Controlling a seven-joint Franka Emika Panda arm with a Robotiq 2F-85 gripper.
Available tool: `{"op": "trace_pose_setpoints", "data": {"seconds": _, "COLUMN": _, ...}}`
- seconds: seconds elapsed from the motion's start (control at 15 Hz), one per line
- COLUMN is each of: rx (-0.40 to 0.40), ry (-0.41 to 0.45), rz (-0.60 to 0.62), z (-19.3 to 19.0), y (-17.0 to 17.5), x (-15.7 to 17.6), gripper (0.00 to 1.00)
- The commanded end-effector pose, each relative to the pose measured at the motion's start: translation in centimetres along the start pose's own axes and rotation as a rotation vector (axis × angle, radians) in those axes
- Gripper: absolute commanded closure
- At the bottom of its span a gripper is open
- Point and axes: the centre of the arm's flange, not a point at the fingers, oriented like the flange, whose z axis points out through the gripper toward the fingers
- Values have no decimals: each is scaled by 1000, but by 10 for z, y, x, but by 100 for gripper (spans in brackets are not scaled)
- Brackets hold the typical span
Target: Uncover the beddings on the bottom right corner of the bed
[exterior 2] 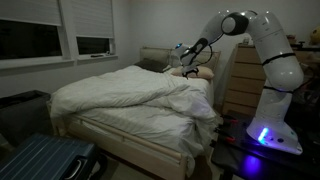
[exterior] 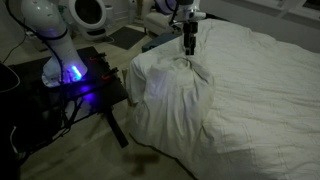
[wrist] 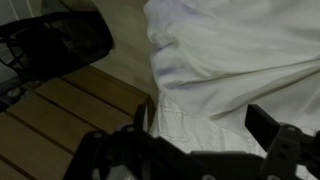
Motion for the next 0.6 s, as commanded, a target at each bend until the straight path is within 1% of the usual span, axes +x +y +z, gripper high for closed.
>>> {"op": "trace_pose_setpoints", "data": {"seconds": 0.0, "rx": 98, "ry": 93, "rz": 16, "z": -14, "y": 59, "x": -55, "gripper": 0}}
{"op": "trace_pose_setpoints", "data": {"seconds": 0.13, "rx": 138, "ry": 117, "rz": 29, "z": -21, "y": 75, "x": -66, "gripper": 0}}
{"op": "trace_pose_setpoints", "data": {"seconds": 0.27, "rx": 162, "ry": 121, "rz": 47, "z": -22, "y": 90, "x": -79, "gripper": 0}}
{"op": "trace_pose_setpoints", "data": {"seconds": 0.33, "rx": 120, "ry": 115, "rz": 22, "z": -11, "y": 47, "x": -46, "gripper": 0}}
{"op": "trace_pose_setpoints", "data": {"seconds": 0.53, "rx": 144, "ry": 104, "rz": 30, "z": -16, "y": 69, "x": -65, "gripper": 0}}
